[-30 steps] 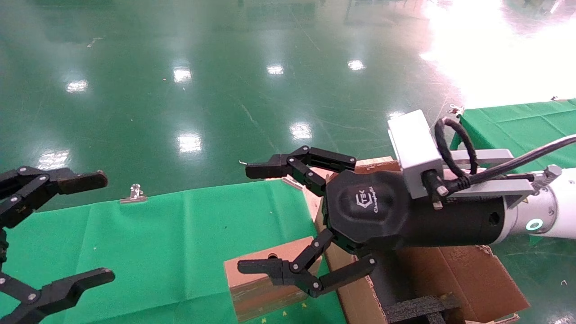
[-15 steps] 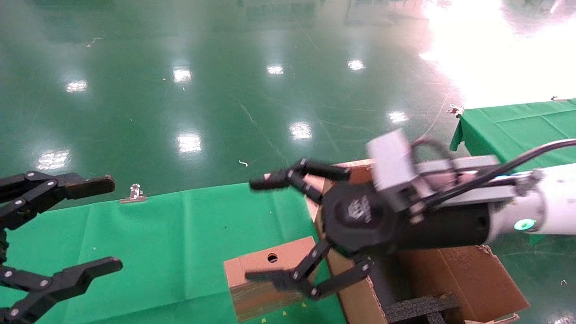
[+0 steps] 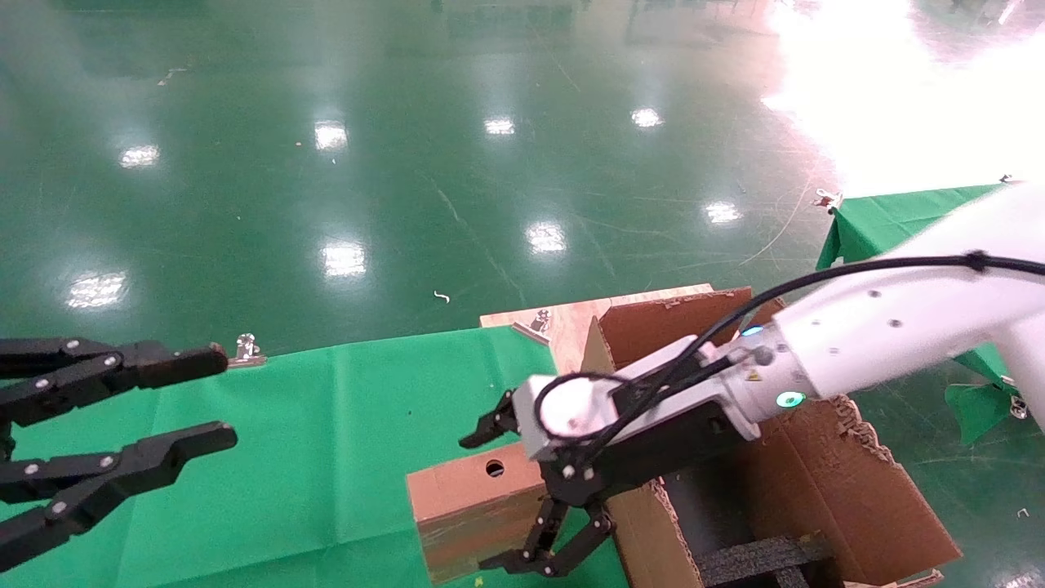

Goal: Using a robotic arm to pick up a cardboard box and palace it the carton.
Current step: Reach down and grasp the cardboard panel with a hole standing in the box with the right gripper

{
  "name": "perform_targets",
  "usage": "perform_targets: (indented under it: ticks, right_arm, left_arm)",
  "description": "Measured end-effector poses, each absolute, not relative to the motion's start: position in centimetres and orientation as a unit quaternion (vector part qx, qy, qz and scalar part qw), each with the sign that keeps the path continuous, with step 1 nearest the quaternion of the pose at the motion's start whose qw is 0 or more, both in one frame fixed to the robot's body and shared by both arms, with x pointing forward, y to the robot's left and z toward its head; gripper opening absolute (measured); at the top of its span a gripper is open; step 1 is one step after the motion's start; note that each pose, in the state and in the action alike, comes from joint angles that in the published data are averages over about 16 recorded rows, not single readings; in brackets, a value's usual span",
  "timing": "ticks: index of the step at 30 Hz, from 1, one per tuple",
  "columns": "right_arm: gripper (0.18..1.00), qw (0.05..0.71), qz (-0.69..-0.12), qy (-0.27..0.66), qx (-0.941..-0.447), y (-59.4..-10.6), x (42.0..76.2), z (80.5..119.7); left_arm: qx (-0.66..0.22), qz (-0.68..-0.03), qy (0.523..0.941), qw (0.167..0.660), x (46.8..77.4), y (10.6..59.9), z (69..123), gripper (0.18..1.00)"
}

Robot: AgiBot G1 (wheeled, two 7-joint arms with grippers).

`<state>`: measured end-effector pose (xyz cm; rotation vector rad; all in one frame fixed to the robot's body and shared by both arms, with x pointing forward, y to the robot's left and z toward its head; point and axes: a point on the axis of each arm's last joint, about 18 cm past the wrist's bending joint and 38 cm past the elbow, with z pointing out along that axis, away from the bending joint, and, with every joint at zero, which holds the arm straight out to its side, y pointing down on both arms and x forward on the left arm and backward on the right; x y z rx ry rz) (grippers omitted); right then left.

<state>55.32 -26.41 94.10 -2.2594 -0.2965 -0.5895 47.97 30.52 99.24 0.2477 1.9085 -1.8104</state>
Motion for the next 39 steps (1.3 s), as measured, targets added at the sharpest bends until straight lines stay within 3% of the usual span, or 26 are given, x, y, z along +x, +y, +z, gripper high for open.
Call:
perform_targets:
  ticks: [6,17,30,39]
  right_arm:
    - [1.001,0.319,-0.238,-0.126,-0.909,-25.6,56.9,93.8]
    - [1.001,0.234,-0.254,-0.16,-0.925,-24.0,59.2,93.6]
    - [1.001,0.181,-0.246,-0.188,-0.933,-23.1,60.1,92.9]
    - [0.986,0.183,-0.246,-0.187,-0.933,-23.1,60.1,93.0]
  left_arm:
    - [0.091,-0.664,0.7,0.247,48.0,30.5,99.2,0.398]
    - [0.091,-0.664,0.7,0.247,48.0,30.5,99.2,0.244]
    - [0.091,-0.664,0.7,0.247,48.0,30.5,99.2,0.207]
    - [0.091,-0.664,0.7,0.247,48.0,30.5,99.2,0.272]
